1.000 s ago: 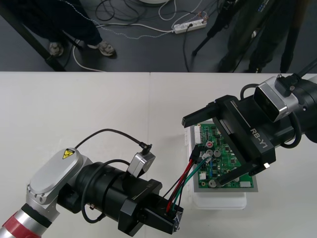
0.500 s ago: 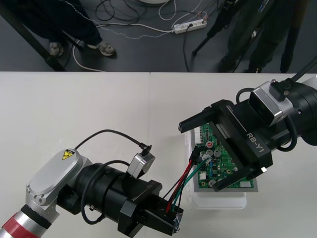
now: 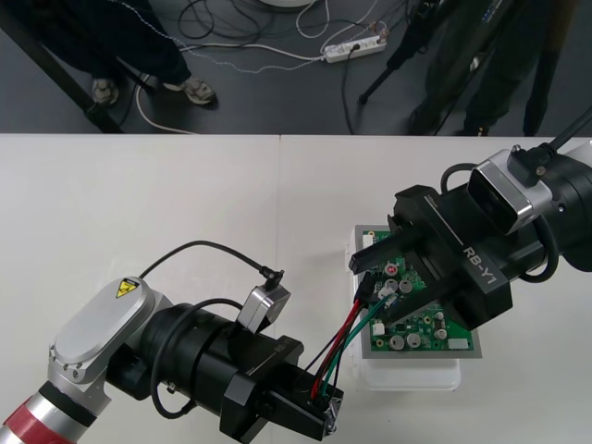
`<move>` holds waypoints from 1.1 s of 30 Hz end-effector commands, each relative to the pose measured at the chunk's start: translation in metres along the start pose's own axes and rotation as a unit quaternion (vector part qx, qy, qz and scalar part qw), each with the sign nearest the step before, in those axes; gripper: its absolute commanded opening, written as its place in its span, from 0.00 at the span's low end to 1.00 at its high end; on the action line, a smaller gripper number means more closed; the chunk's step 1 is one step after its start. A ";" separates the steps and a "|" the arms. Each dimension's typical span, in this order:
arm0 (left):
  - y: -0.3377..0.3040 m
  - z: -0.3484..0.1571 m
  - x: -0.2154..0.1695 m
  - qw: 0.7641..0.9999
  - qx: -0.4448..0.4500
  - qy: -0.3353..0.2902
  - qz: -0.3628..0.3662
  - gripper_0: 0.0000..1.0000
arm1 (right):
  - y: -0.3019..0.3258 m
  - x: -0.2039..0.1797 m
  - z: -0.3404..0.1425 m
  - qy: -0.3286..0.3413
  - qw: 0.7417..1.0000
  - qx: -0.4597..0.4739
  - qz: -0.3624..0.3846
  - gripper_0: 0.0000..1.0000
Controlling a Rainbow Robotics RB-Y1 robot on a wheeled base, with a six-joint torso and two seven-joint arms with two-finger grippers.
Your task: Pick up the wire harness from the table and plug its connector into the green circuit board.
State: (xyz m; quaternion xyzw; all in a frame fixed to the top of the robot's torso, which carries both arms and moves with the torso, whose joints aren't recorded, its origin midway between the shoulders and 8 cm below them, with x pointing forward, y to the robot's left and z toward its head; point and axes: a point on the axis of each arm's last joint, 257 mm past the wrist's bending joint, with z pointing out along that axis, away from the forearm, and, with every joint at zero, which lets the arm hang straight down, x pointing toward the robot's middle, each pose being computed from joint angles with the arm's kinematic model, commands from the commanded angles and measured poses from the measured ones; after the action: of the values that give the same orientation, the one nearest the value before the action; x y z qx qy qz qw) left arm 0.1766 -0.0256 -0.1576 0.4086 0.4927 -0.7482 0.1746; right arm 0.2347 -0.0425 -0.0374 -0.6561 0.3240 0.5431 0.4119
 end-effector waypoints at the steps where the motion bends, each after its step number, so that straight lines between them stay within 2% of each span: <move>1: -0.025 0.016 0.004 0.999 0.047 0.002 -0.013 0.00 | 0.006 -0.018 0.012 -0.014 0.999 -0.028 -0.022 0.23; 16: -0.025 0.016 0.004 0.999 0.047 0.003 -0.013 0.00 | 0.005 -0.017 0.011 -0.015 0.999 -0.025 -0.019 0.13; 21: -0.025 0.016 0.005 0.999 0.046 0.003 -0.014 0.00 | 0.004 -0.014 0.009 -0.010 1.000 -0.023 -0.012 0.00; 33: -0.024 0.016 0.005 0.999 0.046 0.004 -0.014 0.00 | 0.001 -0.011 0.005 -0.007 1.000 -0.017 -0.004 0.00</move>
State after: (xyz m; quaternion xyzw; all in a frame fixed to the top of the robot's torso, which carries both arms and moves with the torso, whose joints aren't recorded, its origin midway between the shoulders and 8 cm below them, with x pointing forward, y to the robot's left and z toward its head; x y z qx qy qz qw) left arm 0.1765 -0.0256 -0.1575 0.4085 0.4926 -0.7483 0.1746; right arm 0.2335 -0.0427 -0.0348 -0.6535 0.3209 0.5473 0.4128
